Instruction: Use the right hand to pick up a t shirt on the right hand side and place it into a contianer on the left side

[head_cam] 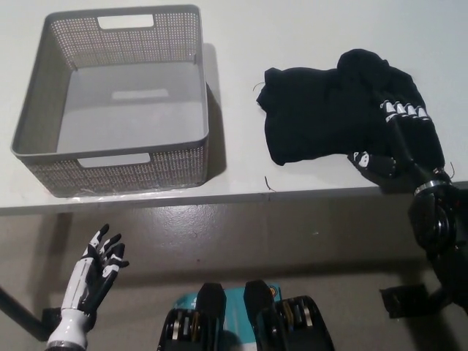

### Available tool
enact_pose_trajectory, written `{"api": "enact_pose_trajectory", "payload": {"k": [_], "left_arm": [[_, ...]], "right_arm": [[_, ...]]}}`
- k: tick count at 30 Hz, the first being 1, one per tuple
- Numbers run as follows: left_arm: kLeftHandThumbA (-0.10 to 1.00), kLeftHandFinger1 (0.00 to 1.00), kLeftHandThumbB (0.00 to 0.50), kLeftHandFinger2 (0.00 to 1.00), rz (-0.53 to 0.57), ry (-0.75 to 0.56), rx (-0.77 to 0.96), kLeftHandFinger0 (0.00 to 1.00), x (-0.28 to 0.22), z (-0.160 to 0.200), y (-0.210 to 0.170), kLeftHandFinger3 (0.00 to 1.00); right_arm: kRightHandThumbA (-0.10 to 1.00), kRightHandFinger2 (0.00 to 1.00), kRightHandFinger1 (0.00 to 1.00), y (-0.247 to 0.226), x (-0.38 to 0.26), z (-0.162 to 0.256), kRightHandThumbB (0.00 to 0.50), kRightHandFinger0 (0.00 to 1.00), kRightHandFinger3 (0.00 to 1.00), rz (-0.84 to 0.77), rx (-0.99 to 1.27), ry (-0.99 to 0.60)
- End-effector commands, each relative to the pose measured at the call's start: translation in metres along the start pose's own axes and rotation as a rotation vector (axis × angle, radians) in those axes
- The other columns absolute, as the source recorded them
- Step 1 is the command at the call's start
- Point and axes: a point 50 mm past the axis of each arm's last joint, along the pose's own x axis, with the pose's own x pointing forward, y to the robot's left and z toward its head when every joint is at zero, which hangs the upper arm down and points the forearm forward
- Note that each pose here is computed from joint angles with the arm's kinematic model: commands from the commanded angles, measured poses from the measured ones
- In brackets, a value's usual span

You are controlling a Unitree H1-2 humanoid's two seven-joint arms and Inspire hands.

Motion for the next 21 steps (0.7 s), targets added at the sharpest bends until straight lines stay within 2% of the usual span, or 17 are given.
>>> {"api": "enact_pose_trajectory", "payload": {"k": [1,2,3,4,5,6,7,9,10,14,15,16,18,20,21], "left_arm": [[0.70,0.90,0.389,0.90,-0.004,-0.048,0.030,0.75,0.011,0.016,0.008,1.00],[0.70,0.90,0.398,0.89,-0.003,-0.045,0.029,0.75,0.011,0.017,0.009,1.00],[0.71,0.90,0.398,0.89,-0.005,-0.046,0.029,0.75,0.011,0.017,0.009,1.00],[0.71,0.90,0.398,0.90,-0.006,-0.049,0.027,0.75,0.011,0.017,0.008,1.00],[0.71,0.90,0.398,0.90,-0.006,-0.050,0.026,0.75,0.011,0.017,0.008,1.00],[0.71,0.89,0.401,0.90,-0.007,-0.053,0.021,0.75,0.013,0.017,0.006,1.00],[0.69,0.89,0.377,0.90,-0.011,-0.057,0.010,0.74,0.016,0.019,0.003,1.00],[0.67,0.90,0.367,0.90,-0.010,-0.060,0.006,0.74,0.017,0.020,0.003,1.00],[0.67,0.89,0.385,0.89,-0.007,-0.061,-0.005,0.74,0.019,0.022,0.002,1.00],[0.67,0.89,0.389,0.89,-0.007,-0.062,-0.010,0.73,0.020,0.023,0.001,1.00],[0.68,0.89,0.374,0.90,-0.006,-0.072,-0.002,0.73,0.022,0.026,0.001,1.00],[0.69,0.89,0.378,0.90,-0.005,-0.076,0.004,0.73,0.023,0.027,0.001,1.00],[0.69,0.89,0.378,0.90,-0.003,-0.076,0.009,0.73,0.023,0.027,0.001,1.00],[0.69,0.89,0.378,0.90,-0.003,-0.076,0.009,0.73,0.023,0.027,0.001,1.00],[0.71,0.89,0.403,0.90,-0.003,-0.080,0.005,0.73,0.025,0.028,0.003,1.00]], "right_arm": [[0.83,1.00,1.00,-0.021,0.022,0.013,0.500,1.00,1.00,-0.091,0.043,-0.036],[0.64,1.00,1.00,-0.018,0.024,0.014,0.484,1.00,1.00,-0.102,0.070,-0.029],[0.53,1.00,1.00,-0.016,0.026,0.015,0.459,1.00,1.00,-0.119,0.101,-0.029],[0.34,1.00,1.00,-0.014,0.027,0.016,0.438,1.00,1.00,-0.129,0.146,-0.025],[0.33,1.00,1.00,-0.013,0.028,0.016,0.438,1.00,1.00,-0.133,0.162,-0.024],[0.21,1.00,1.00,-0.015,0.030,0.016,0.421,1.00,1.00,-0.160,0.202,-0.023],[0.07,1.00,1.00,-0.015,0.034,0.016,0.405,1.00,1.00,-0.187,0.260,0.001],[0.02,1.00,1.00,-0.014,0.039,0.018,0.384,1.00,1.00,-0.197,0.308,0.013],[0.00,1.00,1.00,-0.013,0.041,0.018,0.377,1.00,1.00,-0.196,0.344,0.021],[-0.01,1.00,1.00,-0.012,0.042,0.017,0.377,1.00,1.00,-0.206,0.381,0.018],[-0.10,0.96,0.93,-0.010,0.039,0.018,0.298,0.87,1.00,-0.268,0.457,-0.004],[-0.10,0.76,0.71,-0.007,0.035,0.017,0.263,0.69,0.82,-0.319,0.501,-0.014],[-0.10,0.61,0.56,-0.006,0.034,0.017,0.251,0.57,0.69,-0.333,0.507,-0.017],[-0.10,0.59,0.54,-0.006,0.034,0.016,0.256,0.55,0.67,-0.335,0.508,-0.019],[-0.10,0.54,0.47,-0.002,0.031,0.011,0.257,0.50,0.68,-0.369,0.550,0.054]]}}
